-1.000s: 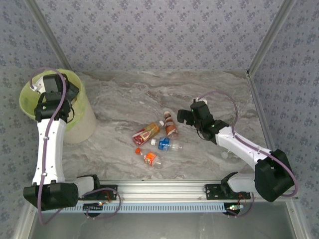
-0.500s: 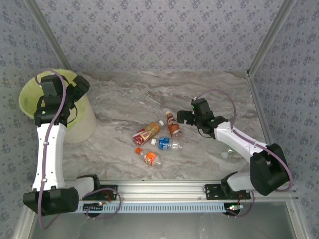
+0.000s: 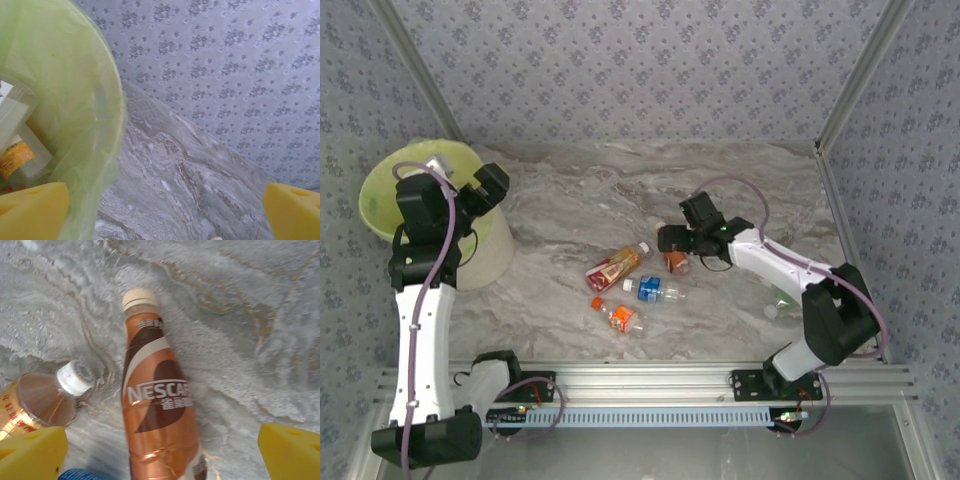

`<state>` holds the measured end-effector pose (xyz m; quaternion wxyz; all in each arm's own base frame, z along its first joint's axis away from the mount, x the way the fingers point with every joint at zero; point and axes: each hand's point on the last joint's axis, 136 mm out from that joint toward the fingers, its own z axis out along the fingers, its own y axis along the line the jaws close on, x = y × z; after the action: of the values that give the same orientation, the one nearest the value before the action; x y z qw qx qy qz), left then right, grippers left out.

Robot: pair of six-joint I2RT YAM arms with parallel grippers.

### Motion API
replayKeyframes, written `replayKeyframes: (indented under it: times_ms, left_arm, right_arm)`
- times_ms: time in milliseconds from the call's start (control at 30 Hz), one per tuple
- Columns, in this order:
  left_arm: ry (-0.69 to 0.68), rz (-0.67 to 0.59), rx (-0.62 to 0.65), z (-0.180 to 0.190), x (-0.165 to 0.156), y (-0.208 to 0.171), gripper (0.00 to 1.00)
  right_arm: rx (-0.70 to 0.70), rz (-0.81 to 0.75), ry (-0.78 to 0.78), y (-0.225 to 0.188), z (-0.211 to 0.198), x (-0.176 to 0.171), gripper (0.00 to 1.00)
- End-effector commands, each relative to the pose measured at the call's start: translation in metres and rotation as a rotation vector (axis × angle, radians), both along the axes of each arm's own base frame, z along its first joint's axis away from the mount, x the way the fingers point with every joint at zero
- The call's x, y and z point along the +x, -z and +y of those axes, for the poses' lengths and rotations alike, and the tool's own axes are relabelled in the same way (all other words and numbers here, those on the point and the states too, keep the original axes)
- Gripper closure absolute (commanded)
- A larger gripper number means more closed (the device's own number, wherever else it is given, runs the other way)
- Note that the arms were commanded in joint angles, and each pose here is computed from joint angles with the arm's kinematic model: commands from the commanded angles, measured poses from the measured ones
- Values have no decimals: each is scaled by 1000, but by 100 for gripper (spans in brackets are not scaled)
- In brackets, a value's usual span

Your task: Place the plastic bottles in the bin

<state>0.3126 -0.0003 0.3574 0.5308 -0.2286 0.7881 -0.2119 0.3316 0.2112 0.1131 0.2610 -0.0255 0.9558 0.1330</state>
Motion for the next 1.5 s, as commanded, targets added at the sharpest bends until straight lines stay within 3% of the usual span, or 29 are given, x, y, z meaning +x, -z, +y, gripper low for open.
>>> replayKeyframes:
  times_ms: [0,233,433,900,1067,1233,1467]
  left_arm:
    - [77,32,0,-12,-9,14,1]
    - [48,59,28,-6,-15,28,1]
    - [37,59,24,-5,-12,30,1]
    - [10,80,-3,-2,-8,38,0]
    - [8,84,-10,-2,-7,39,1]
    - [22,91,-18,-4,-5,41,1]
    - [166,82,-35,-28,0,38,0]
  right_arm:
    - [-47,110,-9,15,8,-11,0]
    - [-136,175,-18,39,16,0,6]
    - [-197,250,-89,60,12,-13,13]
    - [-233,305,-162,89,8,-36,11]
    - [-260,304,-180,92,1,-40,20]
    - [-277,227,-154,83,-5,-32,36]
    - [-269,70,-135,44,-9,-16,46]
